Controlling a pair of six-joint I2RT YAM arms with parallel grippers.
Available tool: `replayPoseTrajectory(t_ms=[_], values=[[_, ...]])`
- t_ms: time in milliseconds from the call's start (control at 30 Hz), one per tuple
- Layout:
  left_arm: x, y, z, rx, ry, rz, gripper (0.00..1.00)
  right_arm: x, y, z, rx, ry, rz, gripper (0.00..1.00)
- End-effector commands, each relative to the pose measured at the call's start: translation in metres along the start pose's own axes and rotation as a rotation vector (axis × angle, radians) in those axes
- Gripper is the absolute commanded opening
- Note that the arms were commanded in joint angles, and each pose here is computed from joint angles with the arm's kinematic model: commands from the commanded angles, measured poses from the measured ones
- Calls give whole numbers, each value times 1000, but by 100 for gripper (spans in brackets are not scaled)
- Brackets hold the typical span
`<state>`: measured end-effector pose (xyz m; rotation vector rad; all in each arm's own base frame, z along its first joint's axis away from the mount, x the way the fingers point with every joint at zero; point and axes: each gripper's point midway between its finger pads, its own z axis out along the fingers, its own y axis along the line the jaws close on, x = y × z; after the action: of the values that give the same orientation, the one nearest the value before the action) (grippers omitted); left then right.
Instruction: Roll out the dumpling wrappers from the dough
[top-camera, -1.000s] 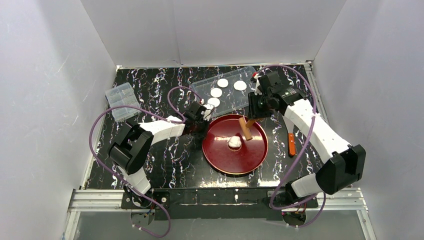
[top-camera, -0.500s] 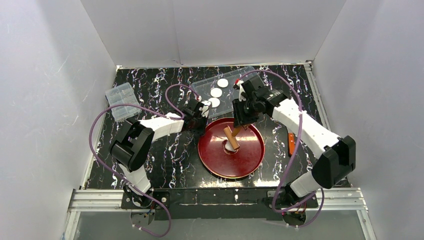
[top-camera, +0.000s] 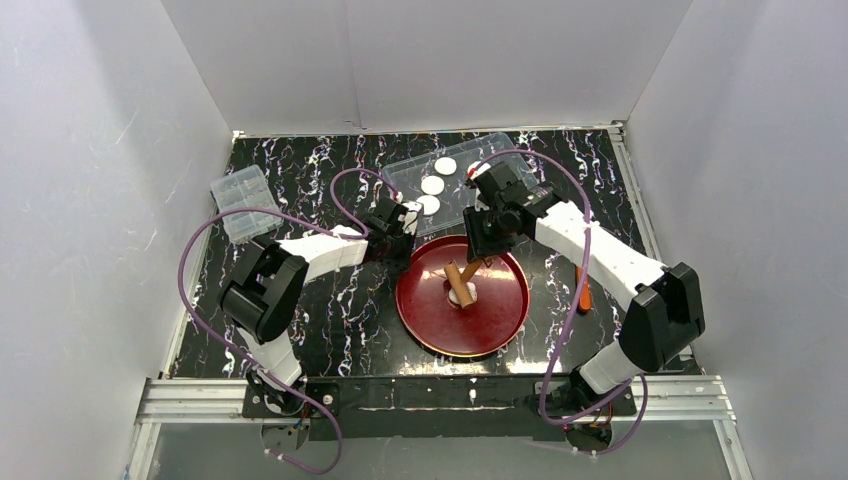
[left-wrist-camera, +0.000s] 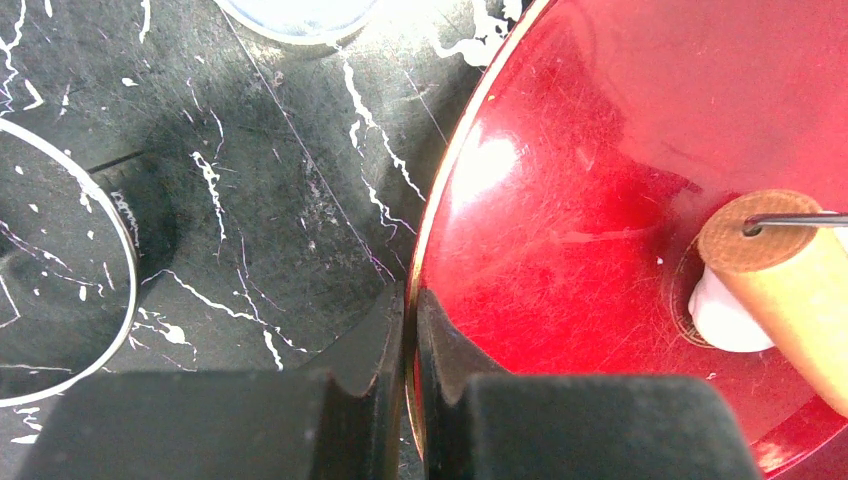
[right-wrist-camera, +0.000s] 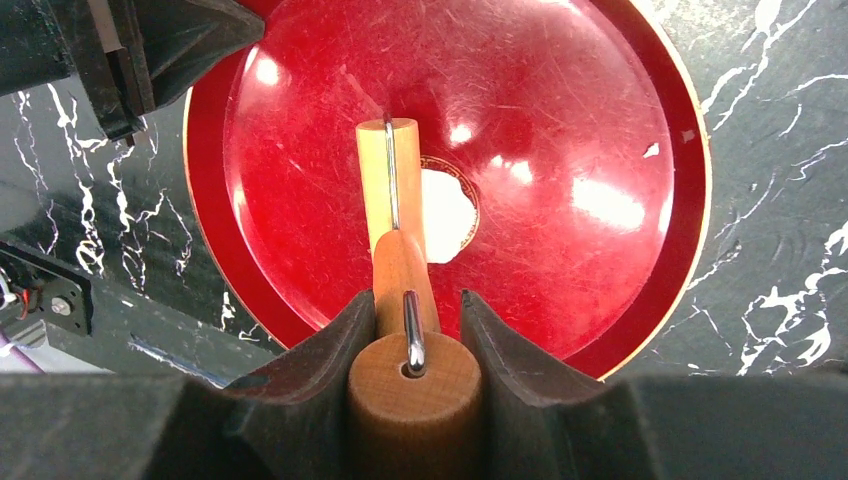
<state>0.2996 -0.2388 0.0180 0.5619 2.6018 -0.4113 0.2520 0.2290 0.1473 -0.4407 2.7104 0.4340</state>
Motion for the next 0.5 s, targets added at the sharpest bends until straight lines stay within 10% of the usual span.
replayPoseTrajectory(t_ms=[0, 467], values=[[26, 11, -7, -48, 82, 1, 0, 28, -26, 21, 150, 88, -30, 1], [26, 12, -8, -50, 77, 3, 0, 25, -42, 33, 164, 65, -45, 1]])
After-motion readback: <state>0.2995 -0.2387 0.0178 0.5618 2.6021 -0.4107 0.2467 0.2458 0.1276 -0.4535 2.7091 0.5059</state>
